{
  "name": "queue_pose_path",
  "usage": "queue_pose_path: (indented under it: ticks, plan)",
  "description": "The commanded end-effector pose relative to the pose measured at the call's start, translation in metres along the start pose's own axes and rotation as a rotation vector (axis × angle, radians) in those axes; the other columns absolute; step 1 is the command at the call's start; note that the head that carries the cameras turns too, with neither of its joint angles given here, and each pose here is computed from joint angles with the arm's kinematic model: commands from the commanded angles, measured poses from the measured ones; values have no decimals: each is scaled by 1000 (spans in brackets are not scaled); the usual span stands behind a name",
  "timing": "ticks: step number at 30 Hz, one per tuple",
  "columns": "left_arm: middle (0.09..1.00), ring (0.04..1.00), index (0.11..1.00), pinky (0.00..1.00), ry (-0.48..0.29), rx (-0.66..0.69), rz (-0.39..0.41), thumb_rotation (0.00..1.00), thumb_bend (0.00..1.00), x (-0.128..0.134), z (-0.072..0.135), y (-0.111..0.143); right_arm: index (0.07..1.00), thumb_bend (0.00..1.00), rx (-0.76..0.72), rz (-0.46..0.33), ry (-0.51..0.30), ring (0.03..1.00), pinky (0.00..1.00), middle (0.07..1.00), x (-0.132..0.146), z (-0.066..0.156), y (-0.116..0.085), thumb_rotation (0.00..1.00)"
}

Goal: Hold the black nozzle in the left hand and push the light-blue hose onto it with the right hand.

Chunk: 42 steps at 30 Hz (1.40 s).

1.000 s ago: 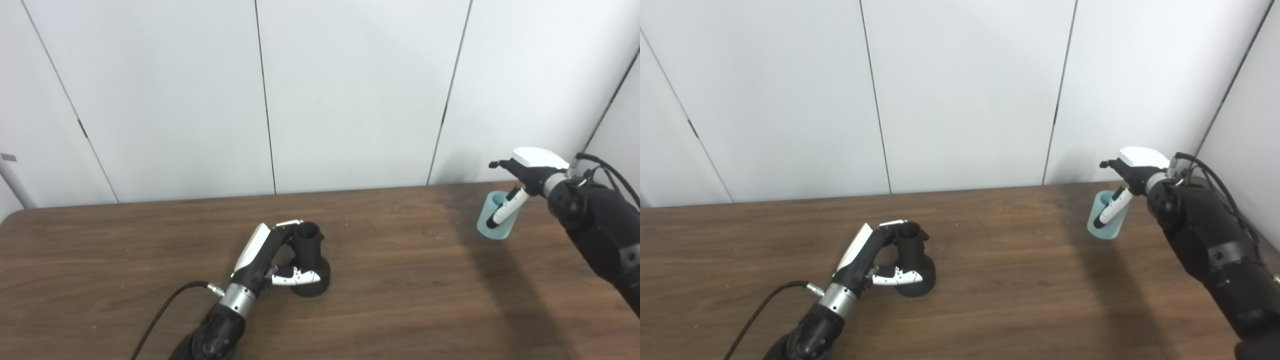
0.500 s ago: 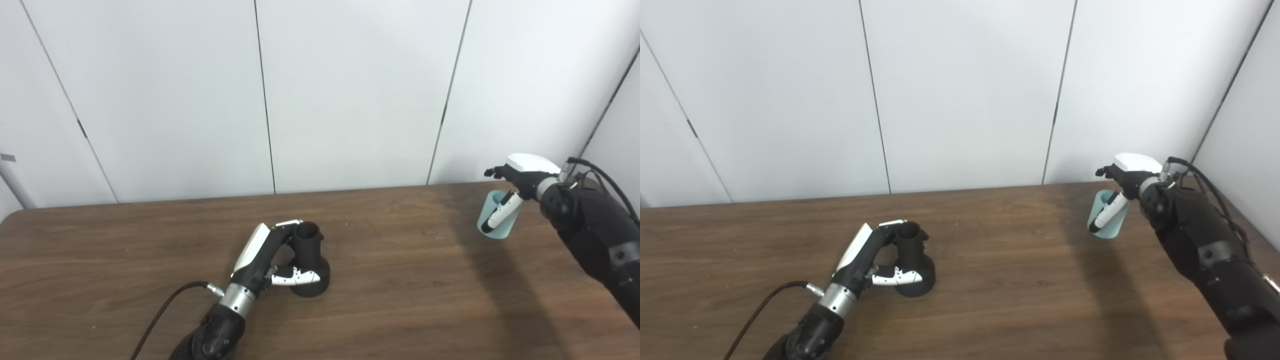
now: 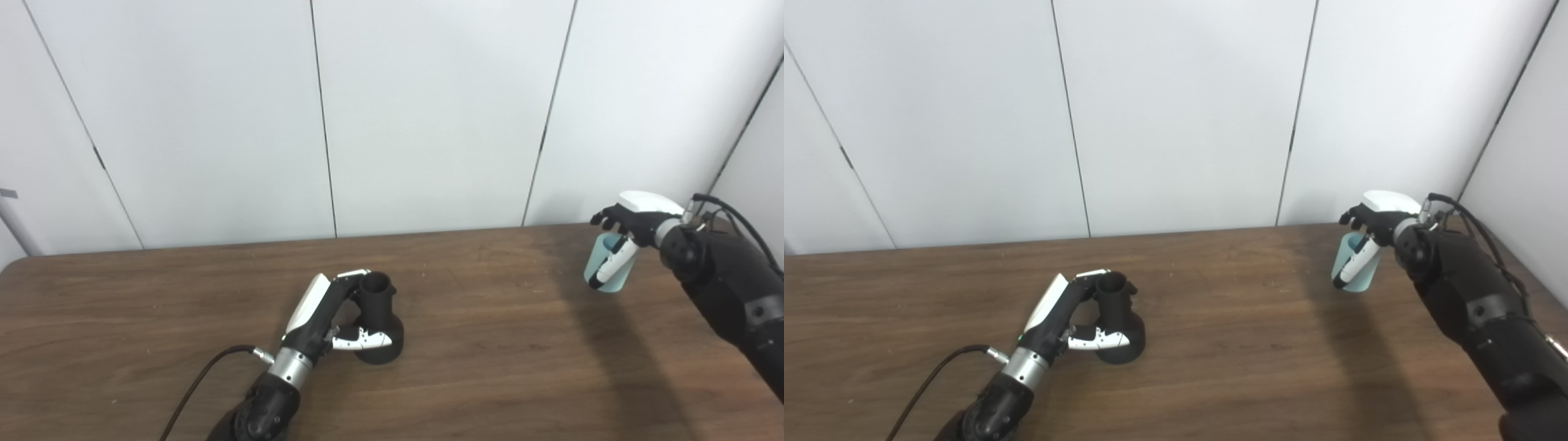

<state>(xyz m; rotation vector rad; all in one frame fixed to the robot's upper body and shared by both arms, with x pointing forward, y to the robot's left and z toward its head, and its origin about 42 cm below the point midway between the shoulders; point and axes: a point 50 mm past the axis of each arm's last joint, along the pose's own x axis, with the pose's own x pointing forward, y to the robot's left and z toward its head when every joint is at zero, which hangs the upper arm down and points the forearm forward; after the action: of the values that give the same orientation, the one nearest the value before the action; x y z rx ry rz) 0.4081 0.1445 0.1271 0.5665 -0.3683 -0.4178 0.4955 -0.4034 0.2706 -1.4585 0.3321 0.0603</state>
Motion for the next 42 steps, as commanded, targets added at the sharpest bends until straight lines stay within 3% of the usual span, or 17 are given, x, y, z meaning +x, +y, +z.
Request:
queue_pose_path:
  ticks: [1, 8, 9, 11, 13, 14, 16, 17, 23, 30, 38, 42]
  plan:
    - [513, 511, 490, 469, 243, -14, -147, 75, 508, -79, -52, -54, 815, 1000, -25, -116, -9, 757, 639, 800, -5, -1, -59, 263]
    - [512, 510, 490, 469, 240, -19, -145, 75, 509, -79, -52, -52, 745, 1000, -48, -97, 14, 739, 640, 760, -5, 2, -61, 209]
    - [511, 510, 490, 469, 243, -20, -145, 75, 509, -79, -52, -52, 726, 984, -55, -98, 19, 696, 603, 722, -4, 2, -62, 182]
    - [513, 510, 490, 467, 247, -19, -144, 75, 509, -80, -52, -52, 664, 926, -70, -107, 20, 423, 335, 532, -5, 3, -62, 127]
    - [513, 511, 490, 468, 248, -17, -144, 75, 509, -80, -53, -53, 616, 894, -83, -121, 15, 319, 236, 441, -5, 2, -60, 100]
    - [513, 511, 490, 468, 249, -17, -144, 75, 509, -80, -53, -53, 542, 676, -88, -127, 13, 289, 207, 408, -5, 2, -60, 121]
    - [513, 511, 490, 469, 250, -18, -143, 75, 509, -80, -53, -52, 502, 571, -95, -136, 7, 277, 192, 456, -5, 1, -59, 33]
    - [513, 511, 490, 468, 250, -18, -143, 75, 509, -79, -53, -52, 504, 545, -99, -140, 1, 276, 188, 421, -6, 0, -59, 14]
    - [511, 506, 490, 461, 254, -20, -142, 75, 509, -80, -53, -53, 507, 530, -92, -153, -27, 337, 243, 428, -9, -1, -62, 1]
    - [511, 505, 490, 456, 262, -21, -145, 75, 509, -80, -55, -53, 518, 527, -78, -184, -69, 341, 249, 423, -13, 4, -69, 1]
    - [511, 506, 490, 456, 243, -3, -152, 75, 509, -79, -53, -55, 516, 526, -34, -232, -185, 328, 248, 408, -32, 24, -84, 0]
    - [511, 506, 490, 454, 236, 7, -156, 75, 509, -77, -52, -58, 513, 529, -34, -281, -307, 404, 344, 444, -56, 50, -95, 0]
